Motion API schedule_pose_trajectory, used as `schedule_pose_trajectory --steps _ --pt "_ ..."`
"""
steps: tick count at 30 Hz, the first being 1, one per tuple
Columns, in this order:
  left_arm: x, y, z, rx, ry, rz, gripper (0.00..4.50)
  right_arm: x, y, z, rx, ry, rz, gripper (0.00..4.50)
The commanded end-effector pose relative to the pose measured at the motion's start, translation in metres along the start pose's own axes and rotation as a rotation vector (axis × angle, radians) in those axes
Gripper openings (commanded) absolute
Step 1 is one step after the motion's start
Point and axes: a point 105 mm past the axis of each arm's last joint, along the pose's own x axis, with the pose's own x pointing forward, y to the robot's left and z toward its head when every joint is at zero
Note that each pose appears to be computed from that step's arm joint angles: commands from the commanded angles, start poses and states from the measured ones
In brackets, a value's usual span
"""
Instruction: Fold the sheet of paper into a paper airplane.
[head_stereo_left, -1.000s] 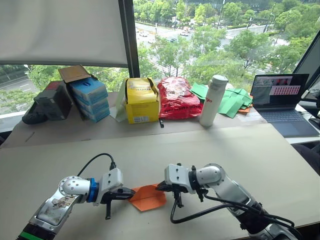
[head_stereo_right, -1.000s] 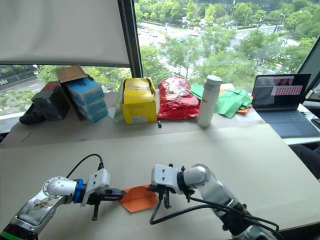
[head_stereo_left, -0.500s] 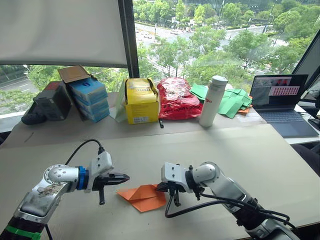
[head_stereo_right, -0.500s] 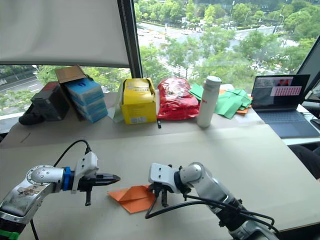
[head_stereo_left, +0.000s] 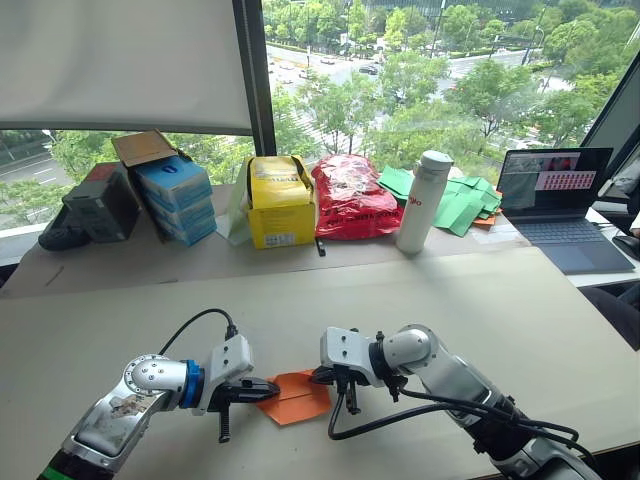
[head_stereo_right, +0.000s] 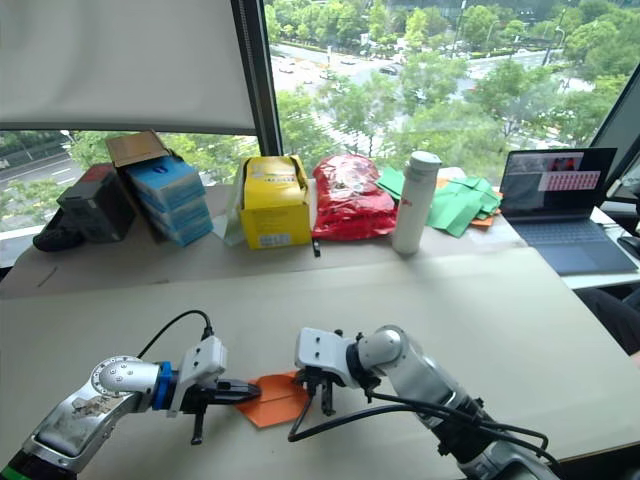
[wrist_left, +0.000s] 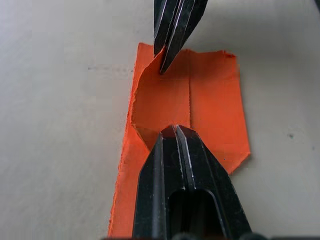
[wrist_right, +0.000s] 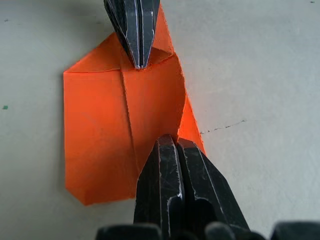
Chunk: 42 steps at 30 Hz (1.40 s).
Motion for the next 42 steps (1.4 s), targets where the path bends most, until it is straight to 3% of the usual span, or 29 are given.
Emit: schedule_pose_trajectory --steps 1,5,8,10,13,18,34,42 --pt "-0.002 0.006 -0.004 0.027 0.045 0.031 0.00 0.002 0.002 -0.013 0.038 0.056 -0.016 0.30" --pt "0.001 0.002 -0.004 0.021 0.044 0.011 0.00 0.001 -0.005 0.009 0.050 -0.049 -0.056 1.62" --pt "0.004 -0.005 -0.004 0.008 0.040 -0.009 0.00 -0.007 -0.006 0.046 -0.011 -0.232 -0.070 2.59" --pt "0.005 -0.006 -0.006 0.007 0.045 -0.008 0.00 -0.013 -0.001 0.064 -0.072 -0.316 -0.056 2.59" --pt "0.004 -0.006 -0.005 0.004 0.044 -0.005 0.00 -0.012 0.003 0.062 -0.117 -0.303 -0.031 1.82" --pt "0.004 -0.008 -0.004 0.005 0.038 -0.010 0.00 -0.005 0.012 0.051 -0.111 -0.249 0.061 0.04" --pt "0.003 -0.017 0.005 -0.010 -0.005 -0.027 0.00 0.014 0.018 -0.009 -0.019 0.003 0.118 0.04" --pt "0.002 -0.019 -0.026 -0.032 0.092 -0.018 0.00 0.013 0.019 -0.013 -0.015 0.030 0.120 0.04"
